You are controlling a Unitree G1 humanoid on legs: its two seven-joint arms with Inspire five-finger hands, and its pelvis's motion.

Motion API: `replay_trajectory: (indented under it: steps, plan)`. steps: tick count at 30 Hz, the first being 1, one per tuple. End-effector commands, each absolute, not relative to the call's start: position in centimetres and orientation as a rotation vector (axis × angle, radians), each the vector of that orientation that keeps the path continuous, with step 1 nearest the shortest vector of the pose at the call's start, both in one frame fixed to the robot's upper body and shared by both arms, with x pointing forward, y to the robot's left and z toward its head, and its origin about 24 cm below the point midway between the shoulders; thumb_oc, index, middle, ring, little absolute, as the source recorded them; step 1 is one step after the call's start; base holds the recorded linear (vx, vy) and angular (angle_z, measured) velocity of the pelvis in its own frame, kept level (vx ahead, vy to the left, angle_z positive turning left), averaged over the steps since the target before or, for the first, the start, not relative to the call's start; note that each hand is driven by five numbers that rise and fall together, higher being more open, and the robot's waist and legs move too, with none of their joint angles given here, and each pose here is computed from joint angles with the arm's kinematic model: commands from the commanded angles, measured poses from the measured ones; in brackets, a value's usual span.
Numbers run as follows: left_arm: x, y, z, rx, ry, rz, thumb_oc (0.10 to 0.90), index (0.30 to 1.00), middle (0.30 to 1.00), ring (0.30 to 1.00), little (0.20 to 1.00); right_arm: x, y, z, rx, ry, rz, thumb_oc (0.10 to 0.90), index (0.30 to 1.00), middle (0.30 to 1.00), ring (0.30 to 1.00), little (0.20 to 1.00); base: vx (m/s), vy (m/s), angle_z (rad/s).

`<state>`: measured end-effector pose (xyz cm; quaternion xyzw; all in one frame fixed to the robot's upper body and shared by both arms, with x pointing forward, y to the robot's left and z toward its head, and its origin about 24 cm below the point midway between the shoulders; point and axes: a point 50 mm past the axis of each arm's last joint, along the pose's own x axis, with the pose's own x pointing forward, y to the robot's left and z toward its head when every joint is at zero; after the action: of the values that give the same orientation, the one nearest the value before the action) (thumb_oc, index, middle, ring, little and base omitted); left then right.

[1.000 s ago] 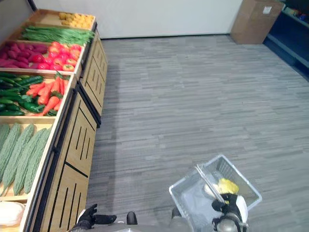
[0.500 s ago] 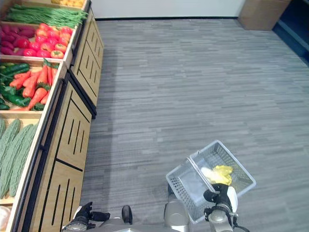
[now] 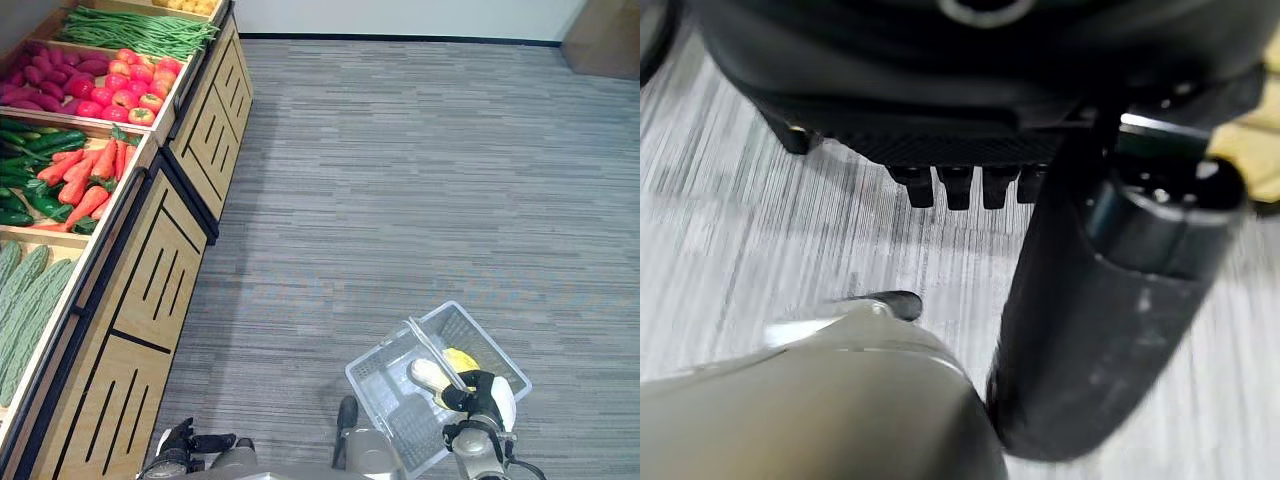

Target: Get the vegetables into the basket

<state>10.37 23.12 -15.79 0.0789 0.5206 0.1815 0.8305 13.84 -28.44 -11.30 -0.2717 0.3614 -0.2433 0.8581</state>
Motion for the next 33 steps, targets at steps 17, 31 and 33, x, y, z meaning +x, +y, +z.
replay_trajectory:
  steps: [17, 31, 33]
  plan:
    - [3.8, 21.9, -17.2, 0.266, 1.332, 0.346, 0.900, 1.000, 1.000, 1.000, 1.000, 19.3, -24.5, -8.2, -0.658, 0.412, -0.336, 0.400, 0.300, 0.300, 0.300, 0.300, 0.25, 0.172, -0.22]
    - [9.8, 24.7, -15.5, 0.321, 1.135, 0.366, 0.900, 1.000, 1.000, 1.000, 1.000, 20.3, -23.5, -7.9, -0.648, 0.393, -0.328, 0.400, 0.300, 0.300, 0.300, 0.300, 0.14, 0.162, -0.03]
    - [10.1, 24.8, -15.4, 0.321, 1.123, 0.373, 0.900, 1.000, 1.000, 1.000, 1.000, 20.2, -23.6, -8.0, -0.648, 0.400, -0.334, 0.400, 0.300, 0.300, 0.300, 0.300, 0.30, -0.063, 0.35]
